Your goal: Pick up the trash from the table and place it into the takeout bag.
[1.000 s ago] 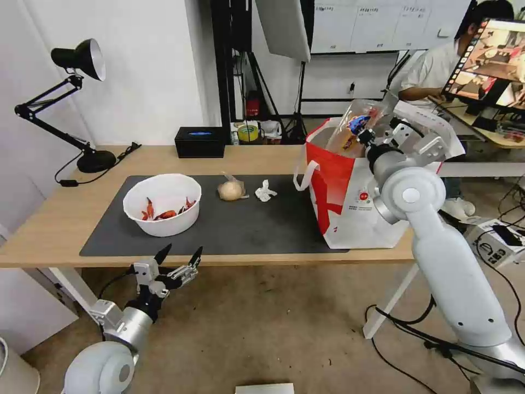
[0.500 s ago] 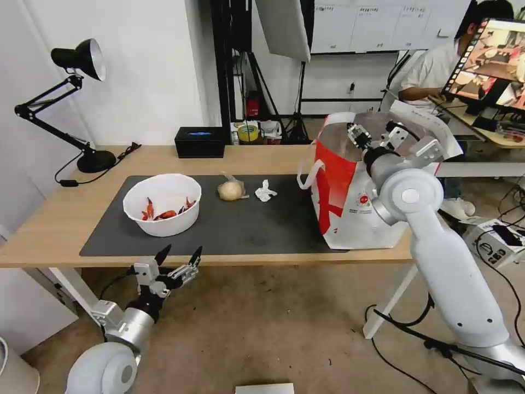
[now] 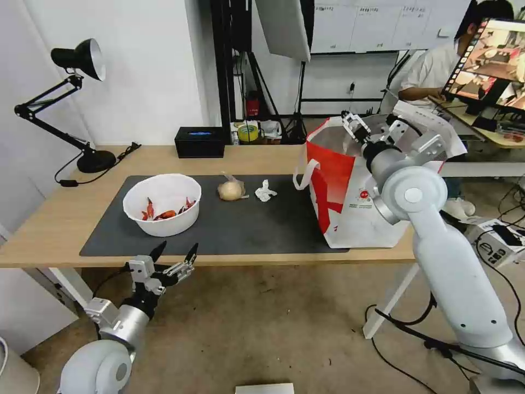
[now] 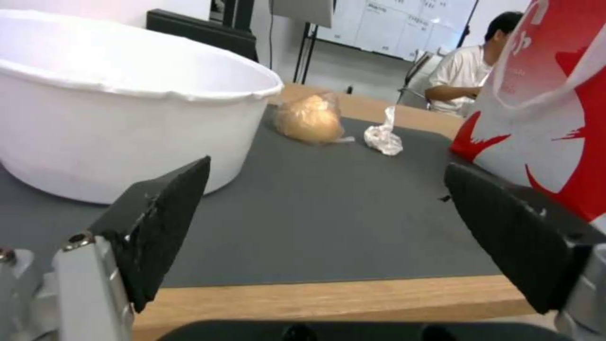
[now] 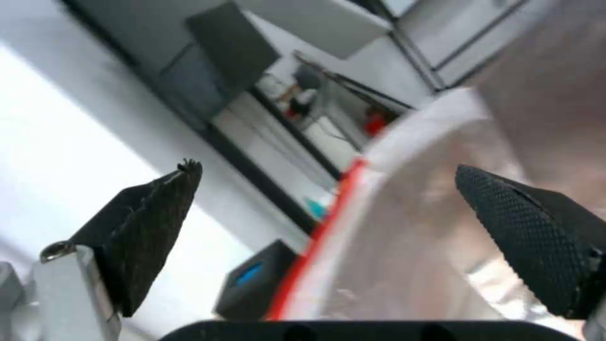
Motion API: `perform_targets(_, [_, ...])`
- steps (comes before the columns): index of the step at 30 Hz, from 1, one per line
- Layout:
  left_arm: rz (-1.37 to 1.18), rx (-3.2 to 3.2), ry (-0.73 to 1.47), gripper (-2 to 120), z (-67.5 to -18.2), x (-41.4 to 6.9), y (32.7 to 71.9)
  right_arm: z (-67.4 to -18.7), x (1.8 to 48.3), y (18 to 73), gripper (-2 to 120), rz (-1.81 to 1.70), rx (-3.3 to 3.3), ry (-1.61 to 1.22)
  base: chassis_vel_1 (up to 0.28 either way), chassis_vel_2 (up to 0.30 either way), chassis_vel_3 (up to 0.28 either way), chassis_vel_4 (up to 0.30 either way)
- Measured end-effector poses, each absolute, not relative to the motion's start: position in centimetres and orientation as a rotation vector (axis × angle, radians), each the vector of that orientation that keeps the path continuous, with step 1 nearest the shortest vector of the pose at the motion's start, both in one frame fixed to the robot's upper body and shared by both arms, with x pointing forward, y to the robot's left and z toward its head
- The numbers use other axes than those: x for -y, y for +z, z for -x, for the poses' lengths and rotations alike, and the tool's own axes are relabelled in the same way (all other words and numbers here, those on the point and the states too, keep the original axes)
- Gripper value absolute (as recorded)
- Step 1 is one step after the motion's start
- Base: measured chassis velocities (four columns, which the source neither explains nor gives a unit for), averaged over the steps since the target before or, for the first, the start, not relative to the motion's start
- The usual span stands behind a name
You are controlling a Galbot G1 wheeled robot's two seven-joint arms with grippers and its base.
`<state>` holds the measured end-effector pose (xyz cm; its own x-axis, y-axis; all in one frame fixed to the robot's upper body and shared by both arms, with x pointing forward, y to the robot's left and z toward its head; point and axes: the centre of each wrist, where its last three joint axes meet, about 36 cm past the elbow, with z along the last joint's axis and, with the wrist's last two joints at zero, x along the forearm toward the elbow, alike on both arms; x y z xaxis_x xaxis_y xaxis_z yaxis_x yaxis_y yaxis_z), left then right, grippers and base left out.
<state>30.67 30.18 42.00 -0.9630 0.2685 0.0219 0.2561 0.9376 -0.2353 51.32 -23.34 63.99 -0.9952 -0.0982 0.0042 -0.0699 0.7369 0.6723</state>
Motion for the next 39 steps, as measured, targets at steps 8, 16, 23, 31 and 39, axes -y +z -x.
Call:
perform_targets(8, [0.376,3.07,0.33,100,-30.6,-30.6,41.9,-48.9,22.0,63.8,100,-0.637,3.043,-0.819,0.0,0.0,0.0,0.0])
perform_targets(16, [0.346,3.09,0.254,100,-29.8,-31.2,40.7,-43.0,22.5,58.3,100,-1.015,3.001,-0.264,0.0,0.0,0.0,0.0])
perform_targets(23, [0.34,3.089,0.211,100,-29.7,-31.7,39.9,-38.6,22.7,53.6,100,-0.946,2.963,-0.167,0.0,0.0,0.0,0.0])
perform_targets(31, [0.331,3.078,0.191,100,-29.3,-32.3,39.0,-34.8,22.9,47.1,100,-0.741,2.984,-0.19,0.0,0.0,0.0,0.0])
perform_targets(39, [0.317,3.07,0.163,100,-28.8,-32.7,38.3,-31.5,22.8,42.4,100,-0.581,3.037,-0.214,0.0,0.0,0.0,0.0])
